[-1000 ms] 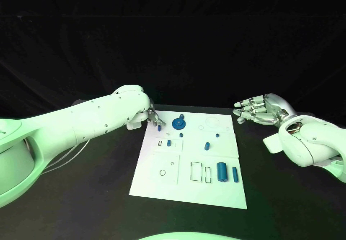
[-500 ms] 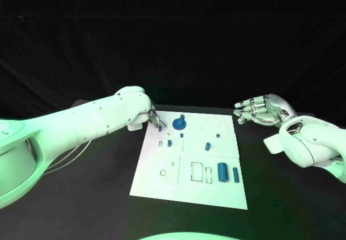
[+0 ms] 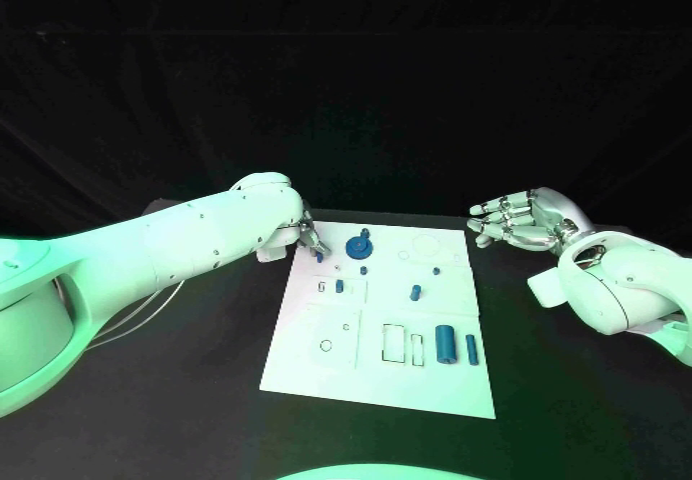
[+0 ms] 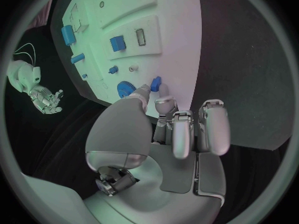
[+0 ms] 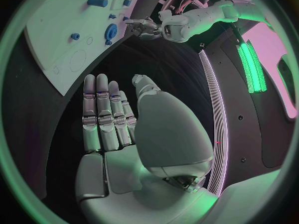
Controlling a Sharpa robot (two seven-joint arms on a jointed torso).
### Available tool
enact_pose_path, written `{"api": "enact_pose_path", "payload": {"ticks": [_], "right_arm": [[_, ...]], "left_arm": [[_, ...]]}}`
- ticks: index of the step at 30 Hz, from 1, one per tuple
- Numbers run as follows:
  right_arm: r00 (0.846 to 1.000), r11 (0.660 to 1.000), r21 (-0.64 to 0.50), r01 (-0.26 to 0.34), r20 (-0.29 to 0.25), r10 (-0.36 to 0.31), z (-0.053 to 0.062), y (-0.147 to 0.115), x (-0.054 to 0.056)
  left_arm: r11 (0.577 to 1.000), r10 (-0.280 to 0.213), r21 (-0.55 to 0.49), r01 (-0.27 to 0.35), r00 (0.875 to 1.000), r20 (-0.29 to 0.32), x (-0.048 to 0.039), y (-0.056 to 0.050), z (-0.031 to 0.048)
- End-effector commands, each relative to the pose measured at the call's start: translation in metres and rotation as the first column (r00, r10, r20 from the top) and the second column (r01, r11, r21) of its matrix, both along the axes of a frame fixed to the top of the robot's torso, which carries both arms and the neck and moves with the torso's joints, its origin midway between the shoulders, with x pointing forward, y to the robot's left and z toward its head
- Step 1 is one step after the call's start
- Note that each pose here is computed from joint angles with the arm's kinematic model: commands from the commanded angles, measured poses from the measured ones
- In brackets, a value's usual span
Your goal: Assemble the parts on the task board
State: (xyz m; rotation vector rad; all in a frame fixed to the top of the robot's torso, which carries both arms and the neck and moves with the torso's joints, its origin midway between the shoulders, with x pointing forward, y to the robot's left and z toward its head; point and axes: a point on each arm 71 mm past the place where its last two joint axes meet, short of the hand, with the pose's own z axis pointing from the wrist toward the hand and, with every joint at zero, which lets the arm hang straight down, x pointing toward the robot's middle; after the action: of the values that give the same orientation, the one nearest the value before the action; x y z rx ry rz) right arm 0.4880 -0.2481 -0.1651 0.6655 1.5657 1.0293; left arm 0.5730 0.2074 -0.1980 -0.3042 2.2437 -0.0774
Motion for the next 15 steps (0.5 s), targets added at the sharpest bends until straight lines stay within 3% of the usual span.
{"api": "enact_pose_path", "payload": {"ticks": [1,15], "right_arm": [[1.000,1.000,0.000,-0.018,0.007,0.018,0.0002,0.0016,-0.0004],[1.000,1.000,0.000,-0.018,0.008,0.018,0.0003,0.0020,-0.0004]], "left_arm": [[0.999,-0.011,-0.038,0.010,1.000,-0.025,-0.0017,-0.0043,-0.0012],[0.997,0.000,-0.081,-0.003,0.999,-0.042,-0.0023,-0.0032,-0.0022]]}}
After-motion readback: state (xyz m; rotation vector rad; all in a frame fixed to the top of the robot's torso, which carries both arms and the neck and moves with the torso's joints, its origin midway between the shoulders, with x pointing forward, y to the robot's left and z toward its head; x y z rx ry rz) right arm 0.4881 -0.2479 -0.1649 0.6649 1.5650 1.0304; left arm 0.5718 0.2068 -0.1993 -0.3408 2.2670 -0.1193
